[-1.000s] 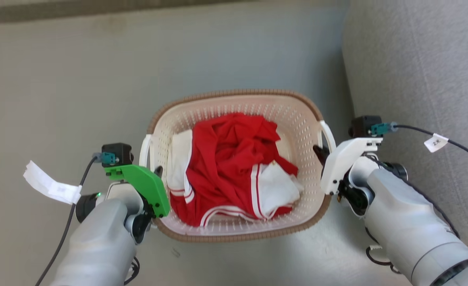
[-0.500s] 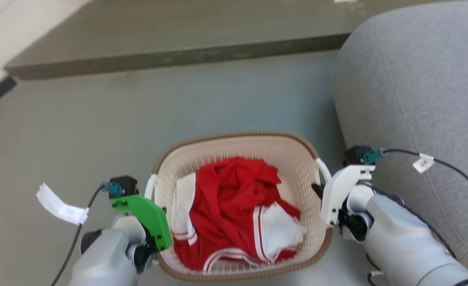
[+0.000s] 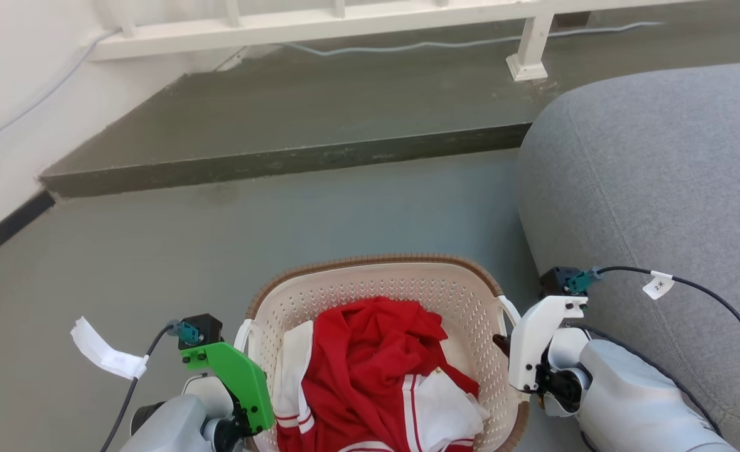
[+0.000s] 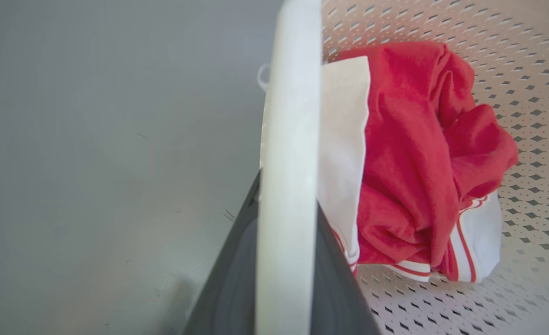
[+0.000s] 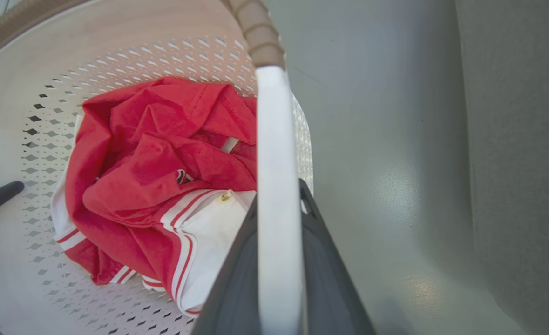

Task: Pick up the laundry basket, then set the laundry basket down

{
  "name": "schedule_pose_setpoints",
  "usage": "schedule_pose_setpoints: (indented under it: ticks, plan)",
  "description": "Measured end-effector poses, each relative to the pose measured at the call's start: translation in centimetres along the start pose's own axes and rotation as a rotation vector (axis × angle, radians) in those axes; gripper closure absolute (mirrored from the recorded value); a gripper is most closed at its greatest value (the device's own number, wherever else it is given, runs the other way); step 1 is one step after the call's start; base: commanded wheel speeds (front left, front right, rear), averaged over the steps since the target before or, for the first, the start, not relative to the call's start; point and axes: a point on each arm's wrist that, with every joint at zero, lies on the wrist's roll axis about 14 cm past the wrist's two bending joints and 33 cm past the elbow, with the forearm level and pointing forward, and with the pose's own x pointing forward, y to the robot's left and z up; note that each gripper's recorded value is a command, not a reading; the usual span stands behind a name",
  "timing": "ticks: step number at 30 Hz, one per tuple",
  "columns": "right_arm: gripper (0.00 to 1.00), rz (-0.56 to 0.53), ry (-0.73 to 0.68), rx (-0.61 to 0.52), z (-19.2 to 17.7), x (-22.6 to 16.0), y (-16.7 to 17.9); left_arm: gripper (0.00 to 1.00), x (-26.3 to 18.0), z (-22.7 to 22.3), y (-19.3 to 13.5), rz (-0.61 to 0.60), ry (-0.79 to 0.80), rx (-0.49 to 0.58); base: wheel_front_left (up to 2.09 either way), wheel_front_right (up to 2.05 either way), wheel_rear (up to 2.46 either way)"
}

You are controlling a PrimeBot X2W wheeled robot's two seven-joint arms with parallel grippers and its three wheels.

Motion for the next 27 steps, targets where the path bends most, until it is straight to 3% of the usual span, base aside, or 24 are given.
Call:
schedule_pose_setpoints:
  ticks: [27]
  plan:
    - [1.00, 0.014, 0.056, -0.002, -0.5, 0.1, 0.0, 1.00, 0.2, -1.1, 0.2, 0.024, 0.048, -0.035, 0.00, 0.00, 0.00]
